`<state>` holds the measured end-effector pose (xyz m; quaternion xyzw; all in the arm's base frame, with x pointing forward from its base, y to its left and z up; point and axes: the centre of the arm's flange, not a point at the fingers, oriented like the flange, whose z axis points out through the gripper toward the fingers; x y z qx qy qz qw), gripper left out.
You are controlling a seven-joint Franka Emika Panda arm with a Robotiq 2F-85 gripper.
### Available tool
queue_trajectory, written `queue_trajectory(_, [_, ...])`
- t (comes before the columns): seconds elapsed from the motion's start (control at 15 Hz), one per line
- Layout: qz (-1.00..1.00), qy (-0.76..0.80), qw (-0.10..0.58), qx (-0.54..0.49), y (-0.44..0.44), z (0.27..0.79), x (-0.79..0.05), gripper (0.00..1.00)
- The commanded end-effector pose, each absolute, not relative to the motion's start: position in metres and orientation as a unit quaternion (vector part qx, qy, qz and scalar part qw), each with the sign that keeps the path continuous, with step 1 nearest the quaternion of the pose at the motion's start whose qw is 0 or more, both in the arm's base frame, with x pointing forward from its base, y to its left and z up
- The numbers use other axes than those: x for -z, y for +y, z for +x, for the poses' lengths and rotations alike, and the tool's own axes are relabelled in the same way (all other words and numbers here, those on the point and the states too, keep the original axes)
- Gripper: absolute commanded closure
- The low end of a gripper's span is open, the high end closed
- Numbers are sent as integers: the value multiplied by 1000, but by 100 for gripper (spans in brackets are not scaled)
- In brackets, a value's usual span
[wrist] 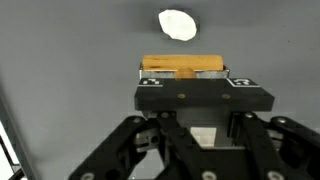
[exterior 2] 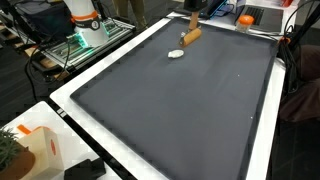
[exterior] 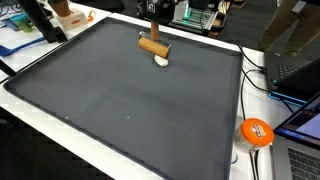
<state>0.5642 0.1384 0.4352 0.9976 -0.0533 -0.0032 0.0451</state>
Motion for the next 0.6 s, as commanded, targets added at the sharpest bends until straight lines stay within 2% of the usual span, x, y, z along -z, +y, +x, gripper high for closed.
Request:
queue_trajectory(0.0, [998,-55,44,3,138,569,-435,53])
queue_trajectory(0.13, [997,-57,43,3,136,575,-433,53])
queue_trajectory(0.2, [997,-57,43,3,136,575,-432,78])
queue_trajectory(0.53, [996,-76,40,29,118,597,-413,78])
